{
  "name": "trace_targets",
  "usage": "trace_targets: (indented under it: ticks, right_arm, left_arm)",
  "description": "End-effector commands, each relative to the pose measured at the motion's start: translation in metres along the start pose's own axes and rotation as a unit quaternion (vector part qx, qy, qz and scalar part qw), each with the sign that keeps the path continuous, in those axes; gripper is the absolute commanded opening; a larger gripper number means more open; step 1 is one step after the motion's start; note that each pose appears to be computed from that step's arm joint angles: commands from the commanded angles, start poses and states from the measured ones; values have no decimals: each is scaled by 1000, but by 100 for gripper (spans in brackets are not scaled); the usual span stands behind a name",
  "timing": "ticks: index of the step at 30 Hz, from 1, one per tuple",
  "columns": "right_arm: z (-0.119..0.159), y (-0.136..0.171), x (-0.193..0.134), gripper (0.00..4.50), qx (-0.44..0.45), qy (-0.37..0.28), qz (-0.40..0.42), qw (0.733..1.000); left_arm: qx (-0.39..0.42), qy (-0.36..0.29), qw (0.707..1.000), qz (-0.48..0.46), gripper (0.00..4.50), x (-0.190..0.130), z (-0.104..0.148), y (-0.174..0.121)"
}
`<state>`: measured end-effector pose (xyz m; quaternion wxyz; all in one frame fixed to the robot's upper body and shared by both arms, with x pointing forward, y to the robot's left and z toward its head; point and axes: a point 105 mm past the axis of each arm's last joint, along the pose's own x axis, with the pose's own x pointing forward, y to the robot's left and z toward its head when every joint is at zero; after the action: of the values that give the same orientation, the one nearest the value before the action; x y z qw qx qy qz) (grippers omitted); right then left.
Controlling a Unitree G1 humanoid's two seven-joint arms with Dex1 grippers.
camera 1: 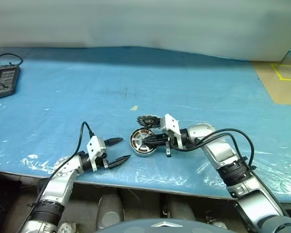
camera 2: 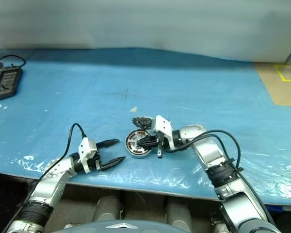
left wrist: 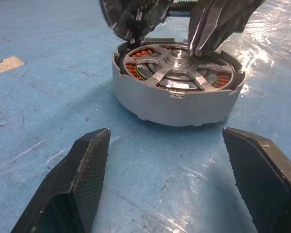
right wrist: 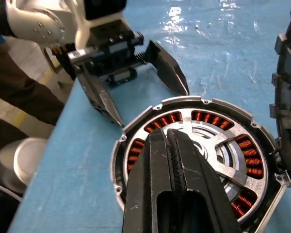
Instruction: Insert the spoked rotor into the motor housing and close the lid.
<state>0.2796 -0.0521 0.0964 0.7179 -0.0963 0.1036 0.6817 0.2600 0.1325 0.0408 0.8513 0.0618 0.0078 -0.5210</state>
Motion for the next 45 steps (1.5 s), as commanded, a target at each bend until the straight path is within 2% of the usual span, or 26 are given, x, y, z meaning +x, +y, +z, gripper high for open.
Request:
trace_targets:
  ticks: [1,3,9,12,16,21,26,31,38,45]
  right_arm:
    - [45,8,-18,3,13,-90,22,996]
    - [45,11,-28,3,27,-87,25,996]
    - [3,5,-62,3,33,8,-24,999]
    - [-8,-22,-80,3,24,34,-101,994]
    - [6,-63,-85,3,-17,6,-185,983]
    - [28,-82,-70,3,-49,-22,-178,983]
    - [38,-64,-40,3,-46,-47,-97,993]
    - [28,-27,-21,3,-14,-48,-11,999]
    - [23,0,-14,3,36,-61,35,997]
    - [-9,12,2,3,88,-34,47,994]
  left_arm:
    - [5,-3,1000,-5,389,-4,-6,-1]
    - [4,-3,1000,-5,389,-7,-10,0]
    - [5,0,1000,-2,389,-15,-22,2]
    - [5,2,1000,-1,389,-16,-27,1]
    - [2,-2,1000,-1,389,-15,-30,0]
    - [4,-3,1000,2,389,-14,-32,1]
    - [7,0,1000,8,389,-17,-34,0]
    - [7,0,1000,13,389,-19,-34,0]
    - [6,1,1000,11,389,-19,-34,-2]
    - [9,0,1000,8,389,-16,-30,-1]
